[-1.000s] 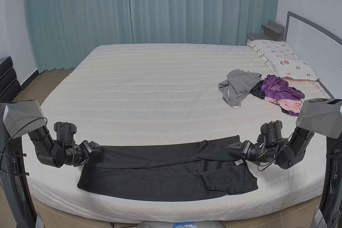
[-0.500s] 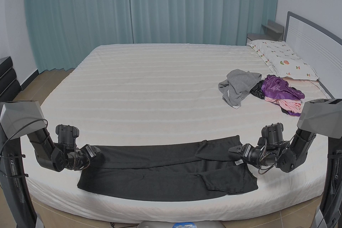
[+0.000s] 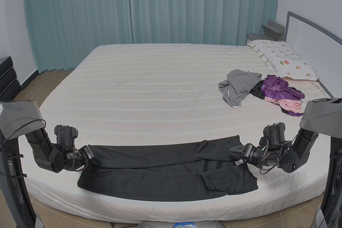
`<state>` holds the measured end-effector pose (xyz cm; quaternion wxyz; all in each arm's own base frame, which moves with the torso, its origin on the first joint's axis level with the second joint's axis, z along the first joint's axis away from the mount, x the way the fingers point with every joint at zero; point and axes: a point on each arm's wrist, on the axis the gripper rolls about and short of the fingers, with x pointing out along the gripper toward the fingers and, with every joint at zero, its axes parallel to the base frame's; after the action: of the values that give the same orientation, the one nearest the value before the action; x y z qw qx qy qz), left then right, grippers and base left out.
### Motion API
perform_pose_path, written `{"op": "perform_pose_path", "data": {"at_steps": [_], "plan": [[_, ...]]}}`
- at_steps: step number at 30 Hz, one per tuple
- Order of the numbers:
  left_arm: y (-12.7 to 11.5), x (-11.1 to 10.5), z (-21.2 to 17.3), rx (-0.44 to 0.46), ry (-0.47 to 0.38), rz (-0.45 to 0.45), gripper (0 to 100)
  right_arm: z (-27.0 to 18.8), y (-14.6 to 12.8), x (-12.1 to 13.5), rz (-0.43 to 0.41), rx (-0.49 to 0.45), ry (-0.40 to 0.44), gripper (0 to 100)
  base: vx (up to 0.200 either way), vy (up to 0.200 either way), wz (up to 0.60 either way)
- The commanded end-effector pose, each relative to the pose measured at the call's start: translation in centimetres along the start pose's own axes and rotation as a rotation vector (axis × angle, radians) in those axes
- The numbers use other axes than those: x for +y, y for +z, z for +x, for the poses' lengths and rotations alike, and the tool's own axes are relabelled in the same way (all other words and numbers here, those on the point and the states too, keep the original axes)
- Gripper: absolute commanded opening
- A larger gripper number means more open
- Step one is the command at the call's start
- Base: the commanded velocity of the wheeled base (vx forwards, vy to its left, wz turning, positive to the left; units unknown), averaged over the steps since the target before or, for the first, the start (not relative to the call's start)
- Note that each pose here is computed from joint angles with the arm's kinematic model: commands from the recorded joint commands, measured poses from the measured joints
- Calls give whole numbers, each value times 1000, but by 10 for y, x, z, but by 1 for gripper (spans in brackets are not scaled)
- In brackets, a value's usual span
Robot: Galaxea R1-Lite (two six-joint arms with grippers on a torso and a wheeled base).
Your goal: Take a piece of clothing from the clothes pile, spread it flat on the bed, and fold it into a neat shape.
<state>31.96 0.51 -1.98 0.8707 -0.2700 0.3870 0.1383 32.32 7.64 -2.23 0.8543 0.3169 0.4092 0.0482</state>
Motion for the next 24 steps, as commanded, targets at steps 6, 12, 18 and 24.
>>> {"op": "perform_pose_path", "data": {"at_steps": [6, 12, 18, 24], "plan": [[11, -8, -15, -55, -34, -8, 0, -7, -2, 18, 29, -13, 11, 100, 0, 0, 0], [13, -10, -18, -63, -43, -11, 0, 8, -10, 21, 13, -20, -35, 100, 0, 0, 0], [13, -10, -18, -65, -48, -19, 0, 23, -5, 22, 16, -20, -74, 100, 0, 0, 0], [15, -11, -17, -71, -51, -34, 0, 35, -2, 20, 14, -48, -108, 100, 0, 0, 0]]}}
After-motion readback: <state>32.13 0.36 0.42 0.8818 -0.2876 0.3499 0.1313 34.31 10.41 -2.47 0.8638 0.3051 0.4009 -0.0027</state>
